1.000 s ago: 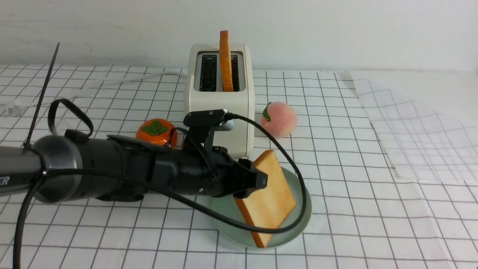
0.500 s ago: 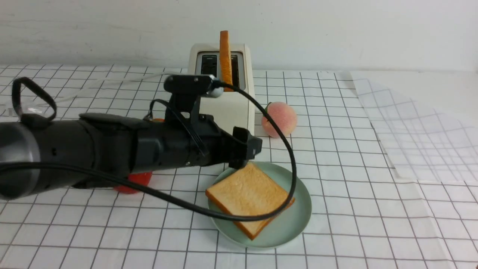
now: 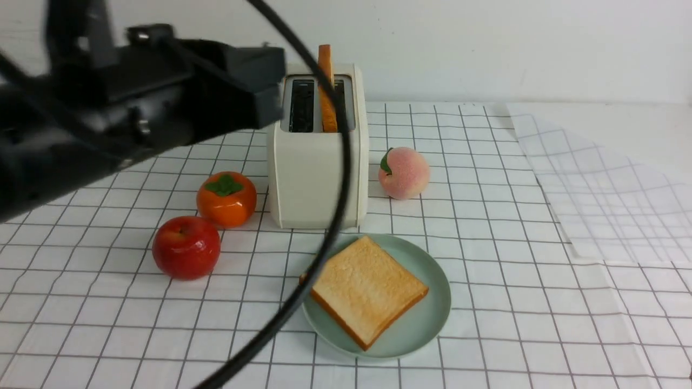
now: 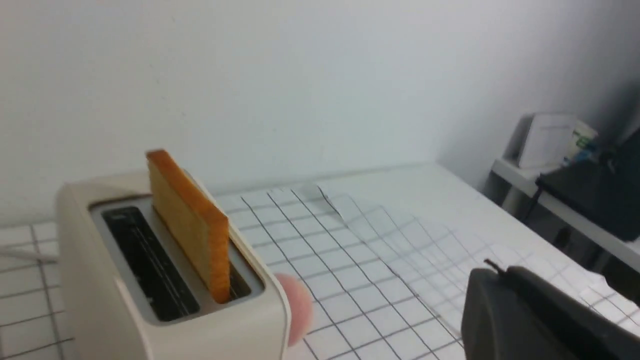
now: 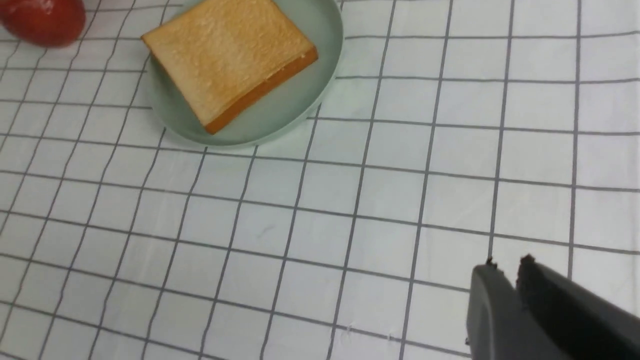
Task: Take toasted bread from bread machine on white checkered table place on plate.
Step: 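Grasp the toast slice in the toaster and pull it up out of the slot with the right gripper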
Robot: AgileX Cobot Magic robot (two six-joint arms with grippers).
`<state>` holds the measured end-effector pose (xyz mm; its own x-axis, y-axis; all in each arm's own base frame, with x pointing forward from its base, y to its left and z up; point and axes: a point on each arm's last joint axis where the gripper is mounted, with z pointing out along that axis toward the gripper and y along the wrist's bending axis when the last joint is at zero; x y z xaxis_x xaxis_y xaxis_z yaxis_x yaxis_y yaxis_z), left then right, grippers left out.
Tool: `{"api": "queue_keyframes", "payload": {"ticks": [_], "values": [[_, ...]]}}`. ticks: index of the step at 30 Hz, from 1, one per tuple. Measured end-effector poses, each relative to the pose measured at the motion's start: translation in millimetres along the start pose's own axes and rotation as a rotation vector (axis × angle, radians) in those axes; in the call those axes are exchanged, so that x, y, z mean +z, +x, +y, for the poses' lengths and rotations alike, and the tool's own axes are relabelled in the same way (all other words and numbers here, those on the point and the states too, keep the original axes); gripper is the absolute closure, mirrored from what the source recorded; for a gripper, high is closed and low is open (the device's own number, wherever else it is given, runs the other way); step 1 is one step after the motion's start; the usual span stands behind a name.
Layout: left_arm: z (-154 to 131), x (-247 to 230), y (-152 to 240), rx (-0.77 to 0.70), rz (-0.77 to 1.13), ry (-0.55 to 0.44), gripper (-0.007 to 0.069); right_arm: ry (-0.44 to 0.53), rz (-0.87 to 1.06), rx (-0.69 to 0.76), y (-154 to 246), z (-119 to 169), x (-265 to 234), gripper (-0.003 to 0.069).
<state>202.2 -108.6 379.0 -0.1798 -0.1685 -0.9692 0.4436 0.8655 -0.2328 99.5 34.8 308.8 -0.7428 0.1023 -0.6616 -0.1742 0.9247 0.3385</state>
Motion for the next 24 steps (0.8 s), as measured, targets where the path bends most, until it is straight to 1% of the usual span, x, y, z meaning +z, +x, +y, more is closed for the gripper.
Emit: {"api": "queue_keyframes", "payload": {"ticks": [1,3,4,5,6,7,9,12,13,15,17,19,20,22,24], "values": [[3.1,-16.2,1.2,-0.001,-0.024,-0.026,0.0638,-0.003,0.012,-0.002,-11.9,2.6,-1.5,0.0585],[7.3,-29.7,3.9,-0.007,-0.043,-0.06,0.0638,-0.005,0.031,-0.002,-22.0,4.1,-0.6,0.0585],[13.8,-53.6,12.3,-0.02,-0.071,-0.102,0.0638,-0.01,0.068,0.006,-41.4,5.8,4.4,0.0585],[15.3,-64.3,14.2,-0.025,-0.09,-0.109,0.0638,-0.017,0.069,0.007,-49.5,7.6,4.4,0.0585],[18.5,-76.7,20.7,-0.027,-0.094,-0.081,0.0638,-0.026,0.08,0.011,-58.1,9.1,6.7,0.0585],[20.0,-78.7,24.8,-0.03,-0.1,-0.131,0.0638,-0.031,0.092,0.014,-63.0,9.3,10.3,0.0585],[26.5,-110.9,45.3,-0.042,-0.146,-0.135,0.0638,-0.084,0.12,-0.01,-92.6,20.1,23.5,0.0585],[30.1,-131.9,61.4,-0.049,-0.188,-0.121,0.0638,-0.145,0.128,-0.081,-121.8,42.3,38.9,0.0585],[30.7,-132.6,64.3,-0.049,-0.185,-0.12,0.0638,-0.149,0.127,-0.085,-123.8,44.3,40.1,0.0585],[32.1,-143.4,75.3,-0.053,-0.209,-0.1,0.0638,-0.191,0.118,-0.152,-147.9,72.3,52.8,0.0585],[32.5,-147.7,84.0,-0.052,-0.213,-0.08,0.0638,-0.195,0.128,-0.203,-159.2,92.7,67.0,0.0585],[32.6,-150.0,91.0,-0.05,-0.212,-0.066,0.0638,-0.178,0.123,-0.257,-172.3,115.6,81.2,0.0585],[32.8,-150.1,92.7,-0.05,-0.209,-0.062,0.0638,-0.172,0.122,-0.256,-174.8,119.9,84.1,0.0585],[35.1,-149.3,103.0,-0.048,-0.189,-0.065,0.0638,-0.127,0.078,-0.304,-193.5,146.1,102.3,0.0582],[36.5,-148.1,108.9,-0.048,-0.174,-0.074,0.0638,-0.107,0.048,-0.319,-202.9,162.3,121.6,0.057]]}}
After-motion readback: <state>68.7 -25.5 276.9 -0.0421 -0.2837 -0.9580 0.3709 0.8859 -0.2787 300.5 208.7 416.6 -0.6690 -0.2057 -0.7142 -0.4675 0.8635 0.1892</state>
